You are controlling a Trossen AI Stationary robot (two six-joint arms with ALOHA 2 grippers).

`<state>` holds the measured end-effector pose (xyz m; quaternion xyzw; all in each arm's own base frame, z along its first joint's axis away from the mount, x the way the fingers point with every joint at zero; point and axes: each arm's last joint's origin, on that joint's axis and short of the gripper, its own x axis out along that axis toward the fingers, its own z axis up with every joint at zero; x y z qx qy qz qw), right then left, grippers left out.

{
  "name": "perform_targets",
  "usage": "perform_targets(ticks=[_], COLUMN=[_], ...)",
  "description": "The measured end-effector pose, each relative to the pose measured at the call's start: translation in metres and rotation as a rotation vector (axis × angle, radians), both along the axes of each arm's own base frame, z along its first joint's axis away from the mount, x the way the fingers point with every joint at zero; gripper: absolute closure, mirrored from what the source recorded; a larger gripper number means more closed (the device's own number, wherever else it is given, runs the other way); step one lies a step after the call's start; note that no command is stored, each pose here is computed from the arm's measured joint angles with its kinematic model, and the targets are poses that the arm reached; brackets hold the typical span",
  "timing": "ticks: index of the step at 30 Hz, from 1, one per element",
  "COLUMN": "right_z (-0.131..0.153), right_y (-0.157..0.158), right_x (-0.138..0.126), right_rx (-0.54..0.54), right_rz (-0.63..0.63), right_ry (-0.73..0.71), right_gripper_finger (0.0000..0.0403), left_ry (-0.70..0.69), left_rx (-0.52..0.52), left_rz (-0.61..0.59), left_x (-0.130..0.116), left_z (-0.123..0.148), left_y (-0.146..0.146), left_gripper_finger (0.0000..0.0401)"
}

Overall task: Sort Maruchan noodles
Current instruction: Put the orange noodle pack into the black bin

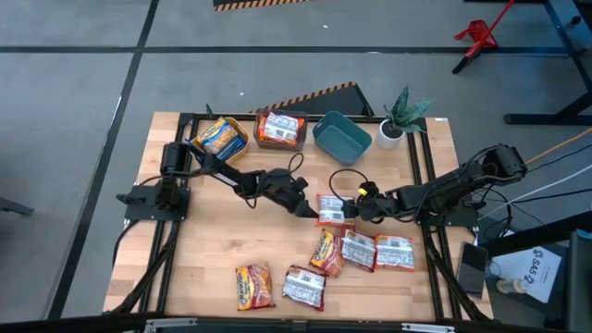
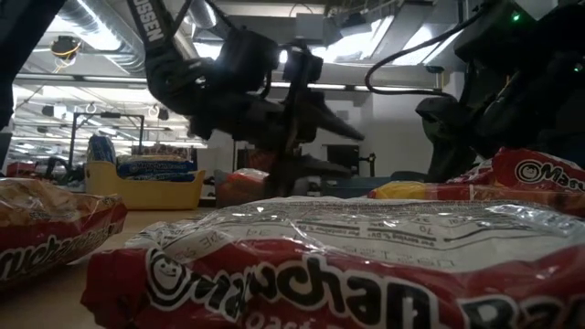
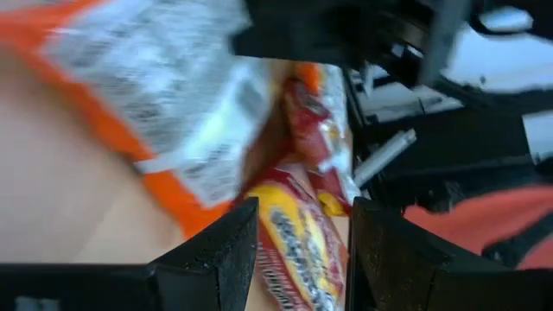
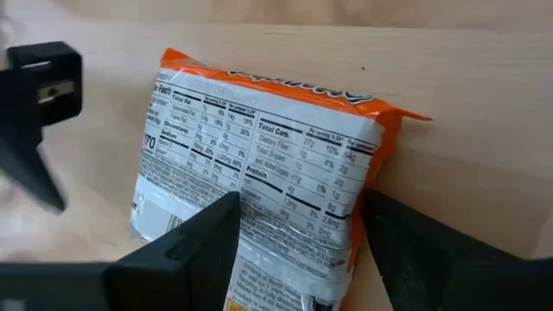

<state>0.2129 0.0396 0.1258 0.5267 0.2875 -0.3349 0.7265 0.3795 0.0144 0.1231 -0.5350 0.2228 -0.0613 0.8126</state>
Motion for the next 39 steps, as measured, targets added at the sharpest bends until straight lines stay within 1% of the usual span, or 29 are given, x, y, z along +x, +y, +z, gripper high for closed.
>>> perform_targets(ticks=[2, 6, 10, 13, 15, 18, 22, 25, 28, 30, 33, 37, 39], right_z=[0.000, 0.000, 0.000, 0.000, 0.000, 0.000, 0.000, 0.001, 0.002, 0.003, 0.003, 0.003, 0.003], right_y=[0.000, 0.000, 0.000, 0.000, 0.000, 0.000, 0.000, 0.000, 0.000, -0.001, -0.001, -0.002, -0.003], right_x=[0.000, 0.000, 0.000, 0.000, 0.000, 0.000, 0.000, 0.000, 0.002, 0.002, 0.002, 0.002, 0.002], right_rx=[-0.007, -0.009, -0.010, -0.011, -0.012, -0.016, -0.032, -0.044, -0.056, -0.062, -0.058, -0.068, -0.061], right_rz=[0.009, 0.014, 0.016, 0.016, 0.017, 0.021, 0.027, 0.017, 0.004, -0.005, -0.022, -0.043, -0.046], right_ry=[0.002, 0.002, 0.003, 0.003, 0.003, 0.003, 0.003, -0.004, -0.024, -0.037, -0.038, -0.043, -0.042], right_gripper_finger=[0.0171, 0.0171, 0.0171, 0.0171, 0.0171, 0.0171, 0.0171, 0.0171, 0.0171, 0.0171, 0.0171, 0.0171, 0.0171], left_ry=[-0.013, -0.016, -0.014, -0.019, -0.016, 0.001, -0.016, -0.007, 0.011, 0.087, 0.204, 0.271, 0.304], left_rx=[0.026, 0.042, 0.011, 0.010, -0.011, -0.073, -0.129, -0.151, -0.160, -0.179, -0.193, -0.226, -0.220], left_rz=[-0.003, 0.047, 0.037, 0.036, 0.014, -0.024, -0.058, -0.019, -0.003, 0.037, 0.136, 0.186, 0.235], left_x=[0.002, 0.001, 0.001, 0.001, 0.000, -0.001, -0.001, 0.000, 0.000, -0.004, -0.009, -0.011, -0.012], left_z=[0.002, 0.002, 0.002, 0.003, 0.003, 0.002, 0.005, 0.005, 0.004, -0.002, -0.013, -0.016, -0.018], left_y=[0.003, 0.017, 0.020, 0.020, 0.023, 0.027, 0.030, 0.028, 0.029, 0.037, 0.048, 0.047, 0.046], left_gripper_finger=[0.0220, 0.0220, 0.0220, 0.0220, 0.0218, 0.0203, 0.0161, 0.0129, 0.0114, 0.0112, 0.0111, 0.0111, 0.0111])
